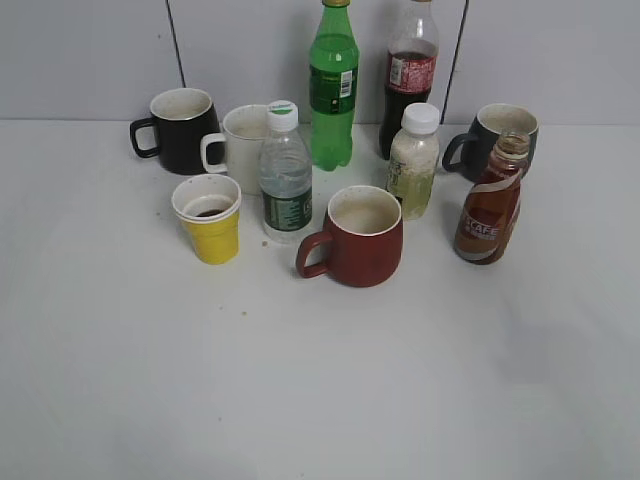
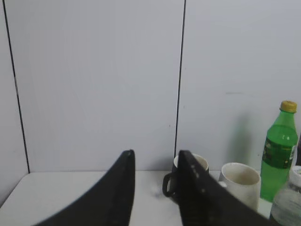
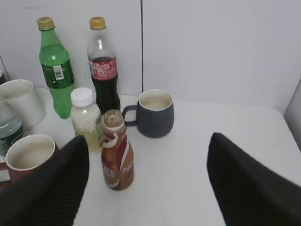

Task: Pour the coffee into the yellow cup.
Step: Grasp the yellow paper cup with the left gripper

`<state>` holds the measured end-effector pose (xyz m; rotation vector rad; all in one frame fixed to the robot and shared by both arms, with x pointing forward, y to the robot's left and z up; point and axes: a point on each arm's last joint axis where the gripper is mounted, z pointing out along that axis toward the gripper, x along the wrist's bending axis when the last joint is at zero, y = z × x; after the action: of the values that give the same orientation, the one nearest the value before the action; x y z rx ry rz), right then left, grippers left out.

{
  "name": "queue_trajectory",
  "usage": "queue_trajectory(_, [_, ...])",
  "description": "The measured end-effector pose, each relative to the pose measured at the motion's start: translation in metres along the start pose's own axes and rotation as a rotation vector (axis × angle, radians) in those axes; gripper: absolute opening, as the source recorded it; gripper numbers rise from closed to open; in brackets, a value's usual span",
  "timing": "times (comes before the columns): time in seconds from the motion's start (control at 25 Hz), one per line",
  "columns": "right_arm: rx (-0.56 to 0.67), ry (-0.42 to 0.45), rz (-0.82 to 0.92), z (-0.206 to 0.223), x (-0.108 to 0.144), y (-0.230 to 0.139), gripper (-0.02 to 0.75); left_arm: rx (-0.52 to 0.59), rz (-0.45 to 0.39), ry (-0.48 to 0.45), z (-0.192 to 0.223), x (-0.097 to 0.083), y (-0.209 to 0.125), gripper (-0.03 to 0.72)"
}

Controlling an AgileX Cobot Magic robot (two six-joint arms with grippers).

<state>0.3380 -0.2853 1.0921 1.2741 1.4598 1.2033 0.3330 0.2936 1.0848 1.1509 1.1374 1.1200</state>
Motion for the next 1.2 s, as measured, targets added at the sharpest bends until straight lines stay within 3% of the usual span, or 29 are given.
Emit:
queue_trajectory(0.32, [-0.053,-0.020,-0.037,0.082,-0.002,0.000,0.586,-0.037,0.020,-0.026,0.077,-0.001,-0.022,0.240])
queue_trajectory(0.56, [-0.119,-0.009,-0.044,0.131,0.006,-0.014,0.586,0.081,0.118,-0.147,0.130,-0.008,-0.081,0.240])
queue_trajectory(0.72, [-0.120,0.049,-0.109,0.157,0.018,-0.033,0.586,0.147,0.126,-0.187,0.141,-0.009,-0.107,0.240])
queue_trajectory(0.92, [-0.071,0.109,-0.124,0.177,0.029,-0.057,0.585,0.243,0.158,-0.324,0.151,-0.018,-0.150,0.245])
queue_trajectory(0.96, [-0.060,0.120,-0.124,0.180,0.030,-0.063,0.585,0.227,0.164,-0.382,0.151,-0.022,-0.156,0.259])
queue_trajectory(1.0, [-0.055,0.127,-0.124,0.181,0.030,-0.070,0.585,0.227,0.164,-0.382,0.151,-0.022,-0.156,0.259])
queue_trajectory(1.04, [-0.057,0.133,-0.118,0.181,0.031,-0.076,0.585,0.265,0.146,-0.416,0.153,-0.024,-0.174,0.279])
queue_trajectory(1.16, [-0.051,0.140,-0.100,0.178,0.030,-0.099,0.585,0.277,0.128,-0.427,0.154,-0.024,-0.183,0.301])
queue_trajectory(1.2, [-0.060,0.141,-0.097,0.176,0.030,-0.105,0.585,0.287,0.102,-0.439,0.154,-0.025,-0.196,0.343])
